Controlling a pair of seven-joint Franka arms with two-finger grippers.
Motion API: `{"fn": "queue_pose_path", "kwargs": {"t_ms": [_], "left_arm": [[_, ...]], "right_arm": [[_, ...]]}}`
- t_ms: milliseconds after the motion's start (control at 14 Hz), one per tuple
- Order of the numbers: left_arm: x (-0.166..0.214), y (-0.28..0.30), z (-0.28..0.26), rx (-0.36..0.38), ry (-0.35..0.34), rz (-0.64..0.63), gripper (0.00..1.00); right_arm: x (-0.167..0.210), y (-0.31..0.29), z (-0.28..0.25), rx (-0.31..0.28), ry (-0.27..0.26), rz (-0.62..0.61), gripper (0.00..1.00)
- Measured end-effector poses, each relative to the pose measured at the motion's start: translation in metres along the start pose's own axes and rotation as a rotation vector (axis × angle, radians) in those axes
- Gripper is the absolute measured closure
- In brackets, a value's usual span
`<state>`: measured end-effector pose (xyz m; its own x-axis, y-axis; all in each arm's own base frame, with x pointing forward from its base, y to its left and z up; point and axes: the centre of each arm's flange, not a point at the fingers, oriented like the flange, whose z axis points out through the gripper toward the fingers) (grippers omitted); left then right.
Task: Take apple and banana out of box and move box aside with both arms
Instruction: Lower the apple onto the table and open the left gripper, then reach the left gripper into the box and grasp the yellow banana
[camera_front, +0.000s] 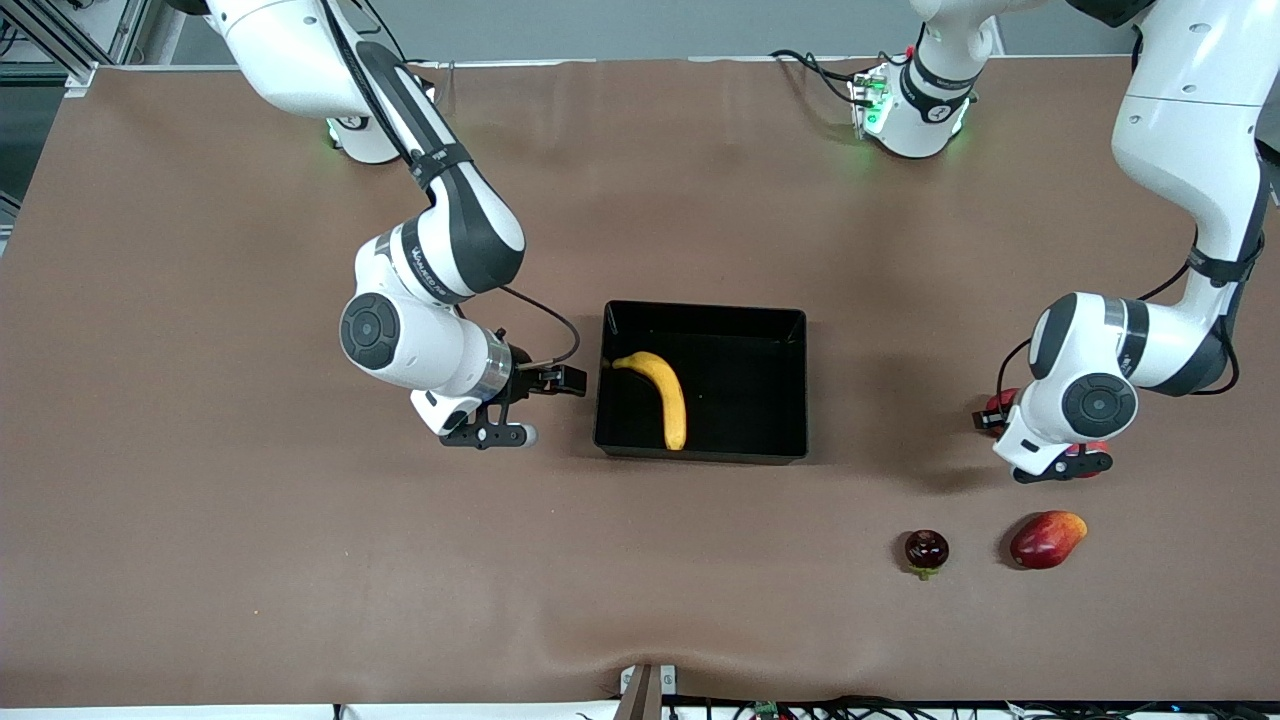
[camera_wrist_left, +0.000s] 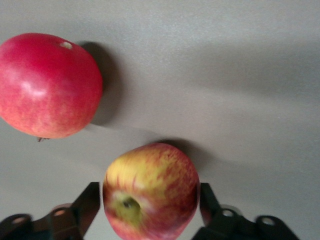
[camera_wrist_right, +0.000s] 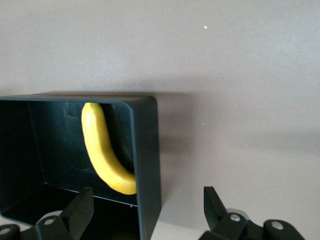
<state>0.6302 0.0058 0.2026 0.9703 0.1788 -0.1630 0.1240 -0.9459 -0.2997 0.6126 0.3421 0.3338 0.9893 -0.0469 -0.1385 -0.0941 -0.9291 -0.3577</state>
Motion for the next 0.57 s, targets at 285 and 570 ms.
{"fn": "queue_pose_path", "kwargs": {"t_ms": [285, 570], "left_arm": [[0.001, 0.015, -0.037, -0.014, 0.040, 0.011, 0.00], [-0.014, 0.052, -0.134, -0.083, 0.087, -0.019, 0.00]], "right_arm": [[0.000, 0.000, 0.000, 0.009, -0.002, 0.012, 0.04], [0.001, 0.001, -0.001, 0.008, -0.001, 0.018, 0.06]]}}
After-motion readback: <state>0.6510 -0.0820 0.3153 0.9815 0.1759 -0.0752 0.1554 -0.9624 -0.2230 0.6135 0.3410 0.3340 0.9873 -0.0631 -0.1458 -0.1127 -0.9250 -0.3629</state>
